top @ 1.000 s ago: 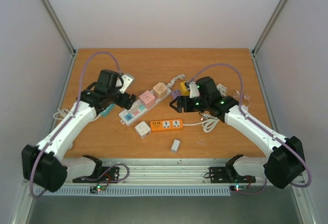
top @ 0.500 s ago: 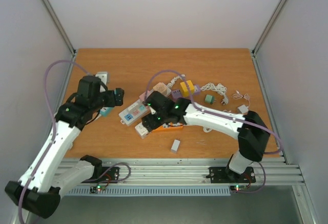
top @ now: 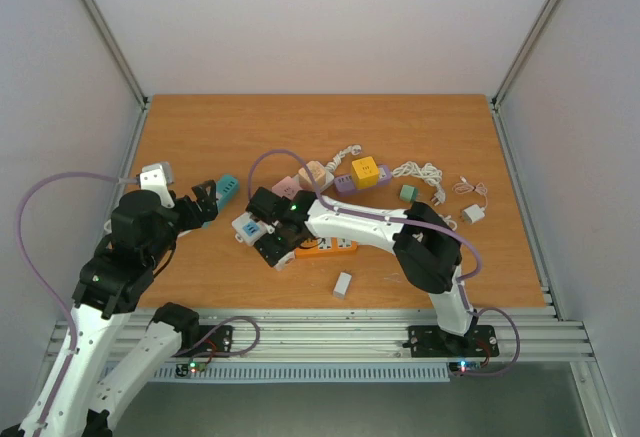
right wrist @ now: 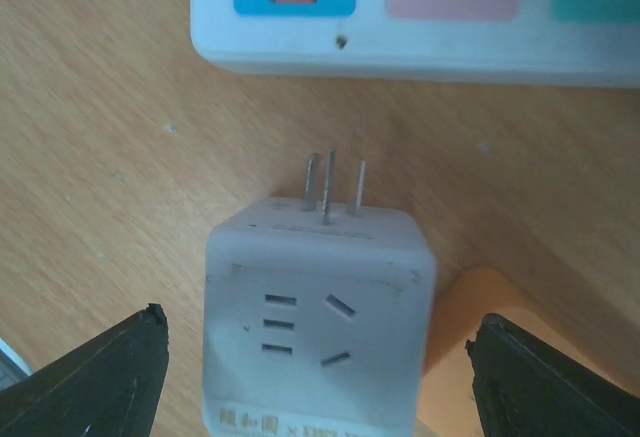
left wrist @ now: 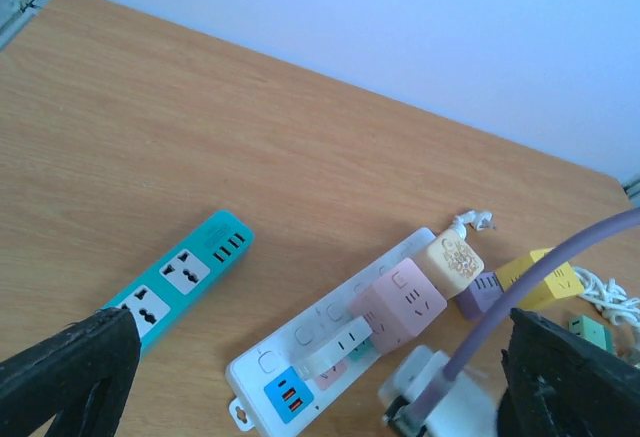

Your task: Insert the plug

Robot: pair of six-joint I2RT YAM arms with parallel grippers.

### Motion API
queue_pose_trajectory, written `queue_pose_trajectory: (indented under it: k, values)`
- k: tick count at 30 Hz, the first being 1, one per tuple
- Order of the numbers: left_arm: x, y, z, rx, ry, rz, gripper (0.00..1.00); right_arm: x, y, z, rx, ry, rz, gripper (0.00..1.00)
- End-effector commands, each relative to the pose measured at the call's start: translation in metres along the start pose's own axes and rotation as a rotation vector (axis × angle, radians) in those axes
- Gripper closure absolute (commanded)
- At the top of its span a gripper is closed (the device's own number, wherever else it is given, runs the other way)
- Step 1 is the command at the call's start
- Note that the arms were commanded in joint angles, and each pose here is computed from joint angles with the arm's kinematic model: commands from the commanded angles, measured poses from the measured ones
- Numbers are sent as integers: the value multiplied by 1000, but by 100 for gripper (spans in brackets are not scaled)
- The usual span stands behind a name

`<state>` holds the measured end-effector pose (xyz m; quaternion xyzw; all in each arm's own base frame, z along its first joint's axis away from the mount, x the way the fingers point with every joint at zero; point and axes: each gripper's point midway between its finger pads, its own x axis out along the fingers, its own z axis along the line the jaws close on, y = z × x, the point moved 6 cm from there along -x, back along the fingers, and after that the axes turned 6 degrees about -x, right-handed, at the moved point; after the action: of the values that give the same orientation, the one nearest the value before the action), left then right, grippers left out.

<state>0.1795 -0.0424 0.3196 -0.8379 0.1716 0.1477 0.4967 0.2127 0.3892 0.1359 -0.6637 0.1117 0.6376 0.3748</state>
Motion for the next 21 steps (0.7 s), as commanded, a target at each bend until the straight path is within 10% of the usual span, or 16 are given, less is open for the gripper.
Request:
queue_pose_trajectory:
  k: [1,11,21]
  values:
    - [-2,-7,3,-25,-10,-70,1,9,3,11,-35,20,71,17]
    - [-5,-6,6,-11,-24,-82,1,20,1,7,-1,100,89,41]
    - [-1,-4,-10,8,95,-39,1,-60,-20,11,-12,-131,-182,46]
